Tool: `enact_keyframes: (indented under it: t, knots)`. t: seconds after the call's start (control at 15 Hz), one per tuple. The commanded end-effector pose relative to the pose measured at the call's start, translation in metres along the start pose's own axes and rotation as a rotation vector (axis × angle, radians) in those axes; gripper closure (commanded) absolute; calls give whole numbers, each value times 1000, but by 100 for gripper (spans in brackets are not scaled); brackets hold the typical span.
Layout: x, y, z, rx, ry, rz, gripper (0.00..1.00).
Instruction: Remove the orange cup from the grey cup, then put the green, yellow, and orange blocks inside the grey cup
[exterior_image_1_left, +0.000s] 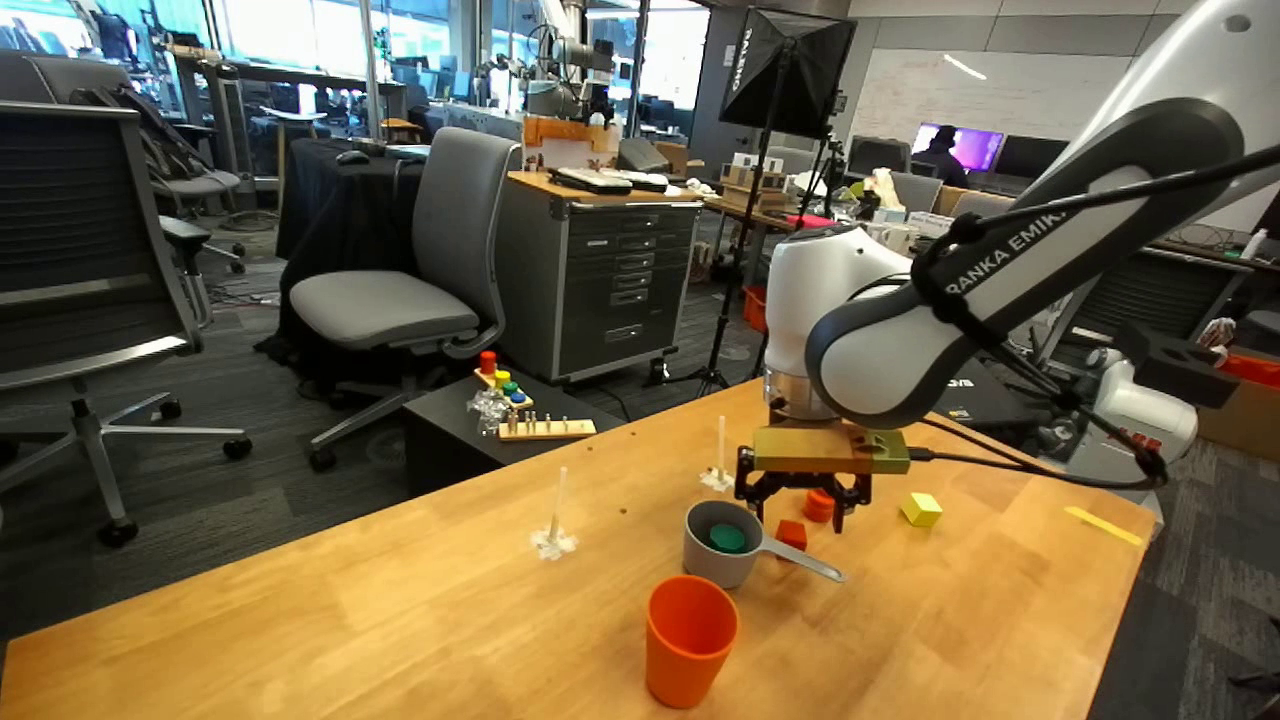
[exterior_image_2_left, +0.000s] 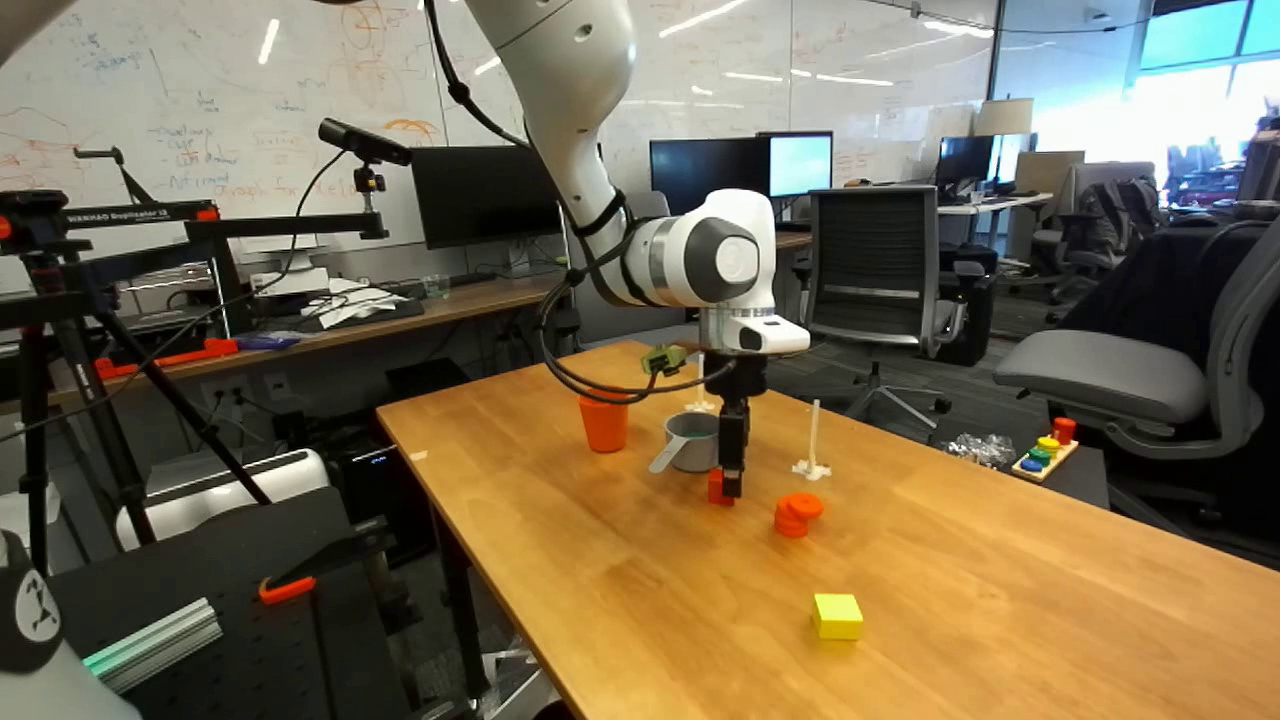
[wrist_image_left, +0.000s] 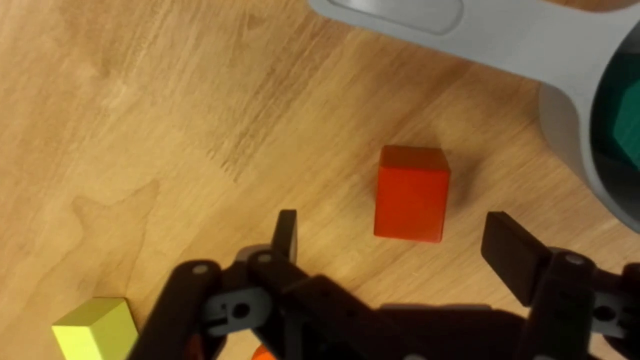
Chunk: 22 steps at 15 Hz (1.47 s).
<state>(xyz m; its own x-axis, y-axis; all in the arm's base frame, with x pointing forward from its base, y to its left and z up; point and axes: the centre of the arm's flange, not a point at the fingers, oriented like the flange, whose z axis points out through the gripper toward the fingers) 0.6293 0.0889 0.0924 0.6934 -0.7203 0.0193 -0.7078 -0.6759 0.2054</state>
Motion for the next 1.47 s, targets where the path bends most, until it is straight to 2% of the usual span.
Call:
enact_keyframes:
  t: [0.0, 0.2, 0.53, 0.6, 0.93, 1.4]
  knots:
    - [-1, -1, 1, 38, -13, -17, 30]
    - [-1, -1, 3, 50, -11, -18, 55]
    - [3, 2, 3, 72, -19, -1, 91]
    - [3, 2, 2, 74, -21, 0, 87]
    - [5, -3, -27, 99, 21, -4, 87]
    - [-7, -23, -93, 161, 84, -31, 87]
